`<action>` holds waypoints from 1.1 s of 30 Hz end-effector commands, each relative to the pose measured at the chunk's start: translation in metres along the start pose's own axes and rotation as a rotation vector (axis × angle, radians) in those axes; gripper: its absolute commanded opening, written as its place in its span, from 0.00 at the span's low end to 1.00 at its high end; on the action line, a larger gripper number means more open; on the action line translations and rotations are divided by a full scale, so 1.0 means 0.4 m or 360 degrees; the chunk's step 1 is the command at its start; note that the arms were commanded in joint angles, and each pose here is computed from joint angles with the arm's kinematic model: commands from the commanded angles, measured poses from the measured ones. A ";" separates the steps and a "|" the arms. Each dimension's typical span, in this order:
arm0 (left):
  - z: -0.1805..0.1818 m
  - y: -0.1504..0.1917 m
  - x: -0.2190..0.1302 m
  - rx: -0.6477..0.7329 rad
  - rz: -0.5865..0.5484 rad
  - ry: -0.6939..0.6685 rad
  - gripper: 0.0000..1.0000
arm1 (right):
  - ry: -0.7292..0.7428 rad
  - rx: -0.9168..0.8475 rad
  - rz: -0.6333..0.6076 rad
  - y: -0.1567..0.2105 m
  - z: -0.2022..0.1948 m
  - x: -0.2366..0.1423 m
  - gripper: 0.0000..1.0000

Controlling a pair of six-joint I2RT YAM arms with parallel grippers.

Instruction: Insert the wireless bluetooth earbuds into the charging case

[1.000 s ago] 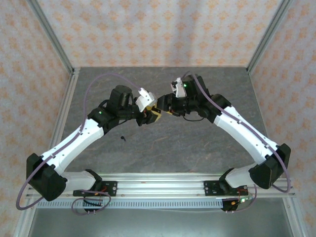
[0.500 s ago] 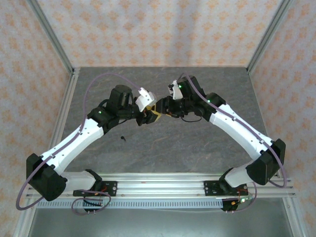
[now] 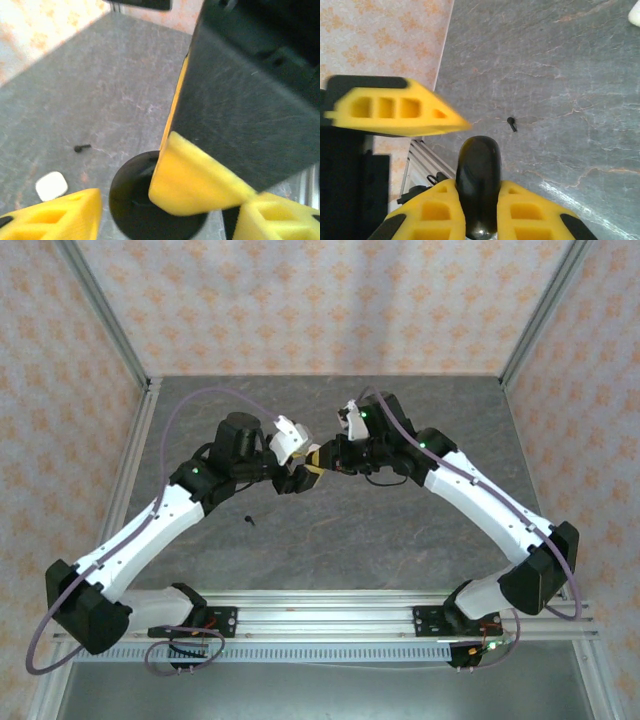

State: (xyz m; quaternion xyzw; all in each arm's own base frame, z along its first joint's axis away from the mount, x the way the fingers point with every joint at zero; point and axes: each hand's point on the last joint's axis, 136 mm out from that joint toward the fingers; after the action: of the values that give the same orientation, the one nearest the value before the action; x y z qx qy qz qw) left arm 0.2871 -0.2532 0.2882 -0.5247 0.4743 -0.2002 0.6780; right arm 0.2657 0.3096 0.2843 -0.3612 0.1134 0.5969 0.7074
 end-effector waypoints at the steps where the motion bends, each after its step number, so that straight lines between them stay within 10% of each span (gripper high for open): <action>1: 0.016 -0.085 -0.057 -0.0026 -0.0138 -0.0100 0.71 | 0.0063 -0.0204 -0.0068 -0.020 0.021 -0.057 0.06; 12: -0.056 -0.134 -0.174 -0.0187 -0.0295 0.0359 0.73 | 0.0085 -0.0811 0.0253 0.034 0.086 -0.165 0.05; 33: -0.152 -0.128 -0.155 -0.0190 -0.0189 0.0890 0.61 | -0.0283 -0.0922 0.0243 0.070 0.213 -0.210 0.03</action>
State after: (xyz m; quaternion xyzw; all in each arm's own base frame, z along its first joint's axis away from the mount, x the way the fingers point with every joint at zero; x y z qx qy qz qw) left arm 0.2316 -0.2517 0.3524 -0.5356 0.6058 -0.3217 0.4926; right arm 0.2055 0.3001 0.3553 -0.4927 -0.0427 0.6932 0.5243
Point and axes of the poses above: each hand's point on the last joint's axis, 136 mm out from that joint toward the fingers, its own x axis out along the fingers, its own z axis along the line the jaws close on, y = z × x, and after that the axes turned 2 degrees about x, right-handed
